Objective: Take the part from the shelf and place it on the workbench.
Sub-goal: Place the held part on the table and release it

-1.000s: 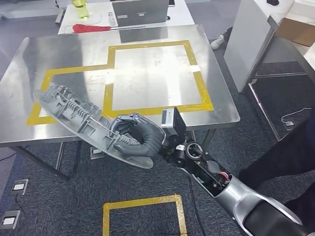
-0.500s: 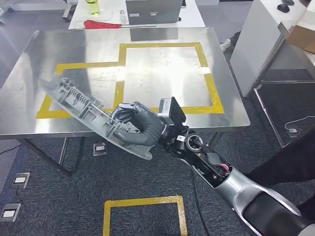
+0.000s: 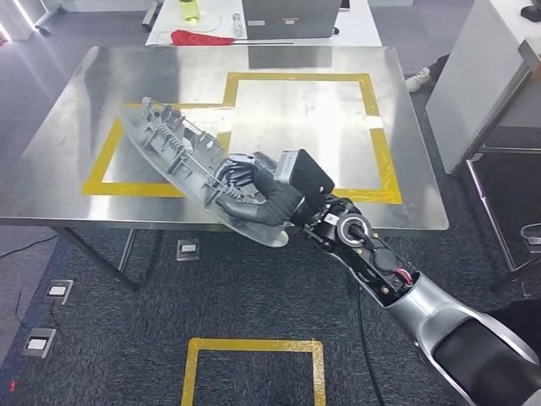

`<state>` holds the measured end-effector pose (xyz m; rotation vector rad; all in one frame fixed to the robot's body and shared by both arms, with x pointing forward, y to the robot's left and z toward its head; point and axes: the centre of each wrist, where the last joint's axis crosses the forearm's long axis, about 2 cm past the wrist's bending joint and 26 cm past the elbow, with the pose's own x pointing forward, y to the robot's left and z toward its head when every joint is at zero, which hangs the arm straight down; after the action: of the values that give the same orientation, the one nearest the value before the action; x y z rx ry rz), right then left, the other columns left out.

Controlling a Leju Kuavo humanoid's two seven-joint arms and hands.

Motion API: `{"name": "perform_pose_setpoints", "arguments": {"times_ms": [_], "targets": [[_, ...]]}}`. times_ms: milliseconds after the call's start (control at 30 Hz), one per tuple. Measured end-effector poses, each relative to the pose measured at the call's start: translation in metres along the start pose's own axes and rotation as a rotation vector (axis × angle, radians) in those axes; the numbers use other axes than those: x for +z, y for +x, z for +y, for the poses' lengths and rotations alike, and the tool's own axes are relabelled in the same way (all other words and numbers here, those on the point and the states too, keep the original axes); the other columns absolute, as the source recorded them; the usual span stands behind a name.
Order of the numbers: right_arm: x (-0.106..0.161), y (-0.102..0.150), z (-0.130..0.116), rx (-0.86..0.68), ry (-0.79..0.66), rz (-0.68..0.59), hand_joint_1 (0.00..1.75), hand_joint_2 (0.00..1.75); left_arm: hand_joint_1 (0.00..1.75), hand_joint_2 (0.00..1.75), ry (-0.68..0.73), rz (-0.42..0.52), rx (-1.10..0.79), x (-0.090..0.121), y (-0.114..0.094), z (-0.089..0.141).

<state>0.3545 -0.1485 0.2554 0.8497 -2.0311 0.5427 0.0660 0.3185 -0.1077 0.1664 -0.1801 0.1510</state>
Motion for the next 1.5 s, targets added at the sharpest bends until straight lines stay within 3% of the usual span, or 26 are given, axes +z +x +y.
{"name": "perform_pose_setpoints", "arguments": {"times_ms": [300, 800, 1200, 1500], "targets": [[0.002, 0.008, -0.022, 0.149, -0.070, 0.110, 1.75, 1.75, 0.00, 1.75, 0.001, 0.000, 0.008, 0.000, 0.000, 0.000], [0.033, 0.023, -0.069, 0.297, -0.191, 0.202, 1.75, 1.75, 0.00, 1.75, -0.001, -0.008, 0.019, 0.000, 0.001, 0.000], [0.051, 0.031, -0.089, 0.431, -0.281, 0.271, 1.75, 1.75, 0.00, 1.75, -0.010, -0.011, 0.013, 0.000, -0.002, 0.000], [0.043, 0.034, -0.099, 0.575, -0.293, 0.309, 1.75, 1.75, 0.00, 1.75, -0.015, -0.026, 0.010, 0.000, 0.002, 0.000]]}}
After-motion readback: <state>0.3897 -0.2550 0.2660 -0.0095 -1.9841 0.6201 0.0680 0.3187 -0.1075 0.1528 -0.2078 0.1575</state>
